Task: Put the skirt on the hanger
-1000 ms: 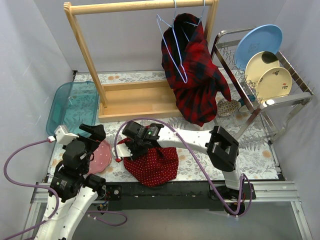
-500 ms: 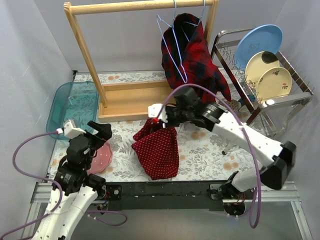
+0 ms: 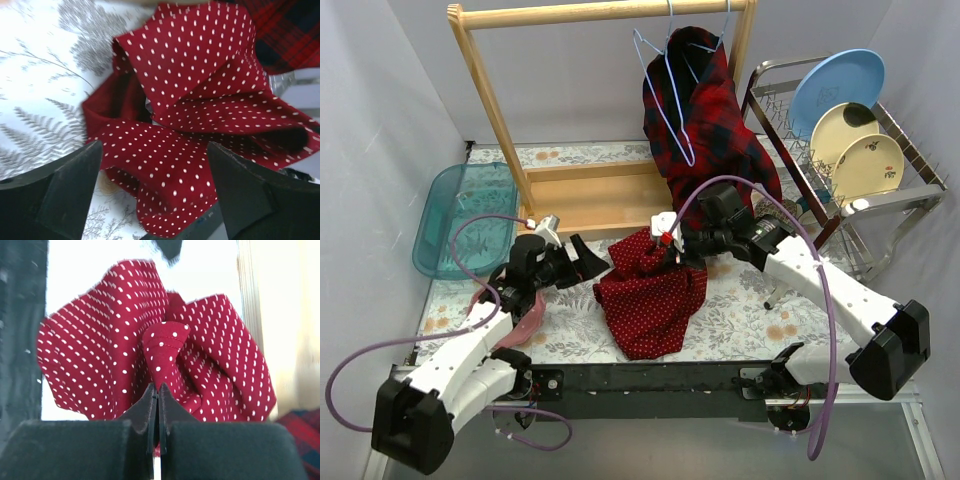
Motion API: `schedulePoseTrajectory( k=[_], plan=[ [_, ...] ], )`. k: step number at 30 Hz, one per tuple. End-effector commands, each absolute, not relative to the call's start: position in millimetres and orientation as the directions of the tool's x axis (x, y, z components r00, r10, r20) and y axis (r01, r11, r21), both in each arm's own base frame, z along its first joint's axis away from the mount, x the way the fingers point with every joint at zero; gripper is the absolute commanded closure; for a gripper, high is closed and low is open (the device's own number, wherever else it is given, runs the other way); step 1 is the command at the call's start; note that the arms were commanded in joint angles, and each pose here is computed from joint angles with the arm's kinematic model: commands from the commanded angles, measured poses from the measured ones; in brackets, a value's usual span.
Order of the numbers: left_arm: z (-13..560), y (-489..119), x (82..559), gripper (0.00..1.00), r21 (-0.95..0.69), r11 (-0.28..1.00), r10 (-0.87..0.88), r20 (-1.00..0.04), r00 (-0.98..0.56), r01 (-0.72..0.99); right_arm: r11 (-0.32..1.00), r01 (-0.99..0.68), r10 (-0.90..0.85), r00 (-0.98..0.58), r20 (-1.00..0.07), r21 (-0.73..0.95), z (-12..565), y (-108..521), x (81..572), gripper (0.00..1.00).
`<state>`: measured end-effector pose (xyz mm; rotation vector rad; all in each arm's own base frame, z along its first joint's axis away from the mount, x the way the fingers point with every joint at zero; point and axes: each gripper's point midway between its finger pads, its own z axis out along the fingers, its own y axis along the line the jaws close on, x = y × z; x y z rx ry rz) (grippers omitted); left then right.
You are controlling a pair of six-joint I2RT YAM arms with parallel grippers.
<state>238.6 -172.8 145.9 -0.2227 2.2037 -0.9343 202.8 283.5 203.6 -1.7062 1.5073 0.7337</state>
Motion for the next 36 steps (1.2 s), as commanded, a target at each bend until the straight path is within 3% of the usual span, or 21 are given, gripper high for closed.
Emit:
schedulePoseTrajectory(
  k=[1,2,4,5,6,9,11,16,18,23,25,30,36],
  plan=[
    [148.0,-203.9,234.4,0.22,-0.760,0.609,-0.356,-0.519,-0.777,0.229,-0.111,-0.975,-0.417,0.223,-0.881,-0.194,260.4,304.0,192.9,0.99],
    [147.5,-206.8,233.9,0.39,-0.766,0.599,-0.349,-0.512,-0.785,0.234,-0.089,-0.977,-0.399,0.215,-0.891,-0.196,272.9,309.1,198.4,0.99],
    [143.6,-216.4,222.2,0.56,-0.798,0.558,-0.313,-0.455,-0.834,0.226,-0.023,-0.977,-0.398,0.205,-0.894,-0.214,285.8,313.3,213.3,0.99],
    [144.6,-219.8,218.2,0.75,-0.810,0.543,-0.306,-0.437,-0.846,0.222,0.015,-0.977,-0.388,0.188,-0.902,-0.211,292.7,319.0,223.1,0.99],
    [143.6,-223.8,210.7,0.80,-0.829,0.523,-0.305,-0.396,-0.866,0.195,0.044,-0.971,-0.369,0.204,-0.907,-0.236,310.9,322.3,231.4,0.99],
    [146.4,-228.4,188.4,0.81,-0.861,0.471,-0.273,-0.348,-0.897,0.190,0.037,-0.976,-0.294,0.195,-0.936,-0.215,342.5,338.8,237.3,0.99],
    [151.3,-228.4,175.3,0.80,-0.882,0.435,-0.268,-0.317,-0.910,0.179,-0.002,-0.985,-0.261,0.167,-0.951,-0.173,351.0,351.1,236.4,0.99],
    [146.5,-228.6,155.3,0.62,-0.905,0.396,-0.235,-0.261,-0.936,0.153,-0.142,-0.983,-0.148,0.140,-0.979,-0.119,402.8,364.1,213.2,0.99],
    [151.6,-218.2,167.9,0.55,-0.869,0.468,-0.304,-0.329,-0.894,0.160,-0.137,-0.980,-0.142,0.162,-0.976,-0.143,412.2,359.2,209.3,0.99],
    [210.9,-174.5,202.9,0.15,-0.721,0.649,-0.440,-0.616,-0.654,0.243,-0.054,-0.974,-0.272,0.228,-0.935,-0.222,375.5,318.2,204.0,0.99],
    [221.8,-162.2,209.9,0.07,-0.679,0.686,-0.457,-0.681,-0.573,0.260,0.005,-0.975,-0.338,0.209,-0.918,-0.223,350.3,298.5,213.3,0.99],
    [192.2,-174.7,221.7,0.10,-0.680,0.687,-0.421,-0.661,-0.622,0.258,0.030,-0.979,-0.462,0.163,-0.872,-0.200,278.4,252.1,201.9,0.99],
    [150.3,-199.8,232.8,0.19,-0.723,0.648,-0.373,-0.575,-0.728,0.238,0.021,-0.984,-0.457,0.150,-0.877,-0.179,265.2,240.2,185.8,0.99]
  ],
)
